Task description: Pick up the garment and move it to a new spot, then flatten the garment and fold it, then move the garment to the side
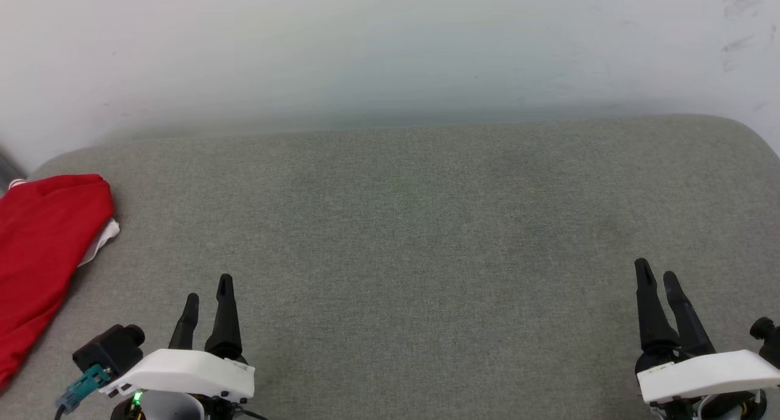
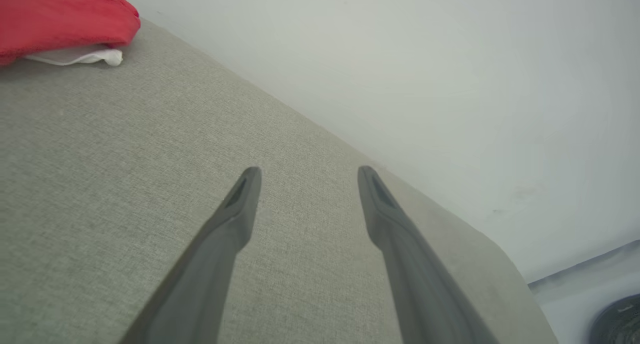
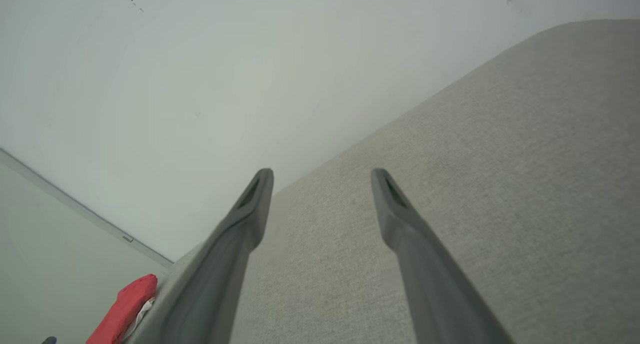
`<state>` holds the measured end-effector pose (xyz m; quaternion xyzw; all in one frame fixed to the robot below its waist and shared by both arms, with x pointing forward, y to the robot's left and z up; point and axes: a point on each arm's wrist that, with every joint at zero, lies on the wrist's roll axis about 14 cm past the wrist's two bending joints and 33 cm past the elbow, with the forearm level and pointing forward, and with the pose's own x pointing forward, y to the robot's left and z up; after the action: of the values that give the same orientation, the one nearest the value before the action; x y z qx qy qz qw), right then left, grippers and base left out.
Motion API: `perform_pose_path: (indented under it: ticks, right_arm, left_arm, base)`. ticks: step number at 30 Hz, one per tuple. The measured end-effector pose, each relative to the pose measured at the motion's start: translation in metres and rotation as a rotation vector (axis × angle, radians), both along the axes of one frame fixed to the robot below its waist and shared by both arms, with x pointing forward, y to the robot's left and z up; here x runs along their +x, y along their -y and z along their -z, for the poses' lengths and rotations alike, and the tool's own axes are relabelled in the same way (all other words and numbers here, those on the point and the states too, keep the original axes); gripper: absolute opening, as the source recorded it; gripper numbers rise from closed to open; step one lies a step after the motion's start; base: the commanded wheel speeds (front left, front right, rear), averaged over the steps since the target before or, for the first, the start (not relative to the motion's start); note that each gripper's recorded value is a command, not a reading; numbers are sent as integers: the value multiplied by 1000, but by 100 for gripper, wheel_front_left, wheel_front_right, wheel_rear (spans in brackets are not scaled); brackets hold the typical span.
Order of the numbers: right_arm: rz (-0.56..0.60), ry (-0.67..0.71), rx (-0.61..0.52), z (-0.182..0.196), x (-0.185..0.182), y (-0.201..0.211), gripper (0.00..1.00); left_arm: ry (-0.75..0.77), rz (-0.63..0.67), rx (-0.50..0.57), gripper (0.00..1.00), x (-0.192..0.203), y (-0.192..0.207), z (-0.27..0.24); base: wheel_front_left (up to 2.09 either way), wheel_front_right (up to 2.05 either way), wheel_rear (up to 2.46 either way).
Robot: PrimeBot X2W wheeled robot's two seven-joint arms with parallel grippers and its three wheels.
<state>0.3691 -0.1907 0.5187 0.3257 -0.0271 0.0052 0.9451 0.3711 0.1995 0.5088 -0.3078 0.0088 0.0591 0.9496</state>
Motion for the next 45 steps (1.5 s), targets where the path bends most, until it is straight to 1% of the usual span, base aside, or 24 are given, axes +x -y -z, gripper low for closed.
perform_pose_path:
  ticks: [9, 22, 35, 45]
  right_arm:
    - [-3, 6, -134, 1, -3, -2, 100]
    - [-15, 40, -291, -5, -7, -9, 100]
    - [-31, 75, -420, -10, -10, -16, 100]
    - [-38, 100, -484, -13, -11, -21, 100]
  left_arm:
    - [6, 8, 147, 100, -2, 6, -5]
    - [48, 16, 311, 100, -6, 11, -16]
    - [119, 35, 409, 100, -7, 13, -28]
    - [152, 36, 471, 100, -11, 13, -32]
  base:
    - [0, 0, 0]
    - [0, 0, 0]
    - [0, 0, 0]
    - [0, 0, 0]
